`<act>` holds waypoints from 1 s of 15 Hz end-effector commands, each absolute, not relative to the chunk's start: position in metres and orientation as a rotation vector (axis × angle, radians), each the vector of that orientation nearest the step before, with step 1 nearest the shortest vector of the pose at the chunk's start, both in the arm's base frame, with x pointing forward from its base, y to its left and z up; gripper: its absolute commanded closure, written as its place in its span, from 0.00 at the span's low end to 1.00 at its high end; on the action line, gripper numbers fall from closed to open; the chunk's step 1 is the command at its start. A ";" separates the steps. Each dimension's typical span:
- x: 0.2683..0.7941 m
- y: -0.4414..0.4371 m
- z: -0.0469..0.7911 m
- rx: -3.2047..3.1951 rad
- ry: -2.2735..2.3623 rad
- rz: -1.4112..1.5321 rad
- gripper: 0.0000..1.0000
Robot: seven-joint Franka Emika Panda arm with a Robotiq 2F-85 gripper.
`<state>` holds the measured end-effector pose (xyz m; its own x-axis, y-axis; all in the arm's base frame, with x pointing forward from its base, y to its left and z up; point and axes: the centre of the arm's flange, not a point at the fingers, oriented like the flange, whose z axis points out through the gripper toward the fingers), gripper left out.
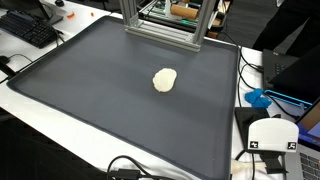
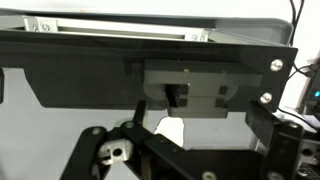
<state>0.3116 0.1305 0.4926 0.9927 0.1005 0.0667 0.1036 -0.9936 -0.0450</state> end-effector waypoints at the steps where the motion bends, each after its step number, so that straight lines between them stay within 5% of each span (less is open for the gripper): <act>1: 0.326 0.132 0.518 -3.087 -0.203 -0.164 0.00; 15: 0.411 0.181 0.490 -3.049 0.032 -0.498 0.00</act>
